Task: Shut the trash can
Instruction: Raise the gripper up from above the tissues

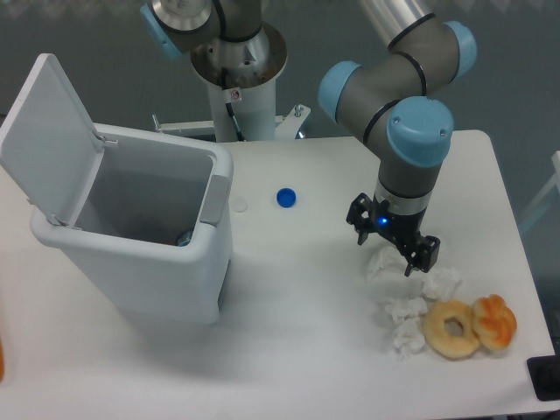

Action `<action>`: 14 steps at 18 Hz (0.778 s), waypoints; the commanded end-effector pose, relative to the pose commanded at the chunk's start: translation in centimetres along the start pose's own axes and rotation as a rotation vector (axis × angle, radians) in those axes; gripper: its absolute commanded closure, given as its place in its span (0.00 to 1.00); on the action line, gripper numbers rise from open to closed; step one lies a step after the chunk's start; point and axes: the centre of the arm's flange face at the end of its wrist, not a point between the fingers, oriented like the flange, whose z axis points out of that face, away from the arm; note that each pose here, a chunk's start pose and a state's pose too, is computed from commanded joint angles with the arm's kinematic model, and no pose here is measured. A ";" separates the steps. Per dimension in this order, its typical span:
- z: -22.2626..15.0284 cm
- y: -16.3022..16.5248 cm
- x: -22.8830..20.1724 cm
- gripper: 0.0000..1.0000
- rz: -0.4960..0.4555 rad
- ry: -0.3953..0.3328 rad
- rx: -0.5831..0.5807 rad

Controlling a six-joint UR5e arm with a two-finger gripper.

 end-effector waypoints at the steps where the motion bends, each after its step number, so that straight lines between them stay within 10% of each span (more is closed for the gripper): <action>1: -0.1 0.0 0.1 0.00 -0.007 -0.006 0.003; 14: -7.9 -1.4 1.6 0.00 -0.365 -0.067 0.047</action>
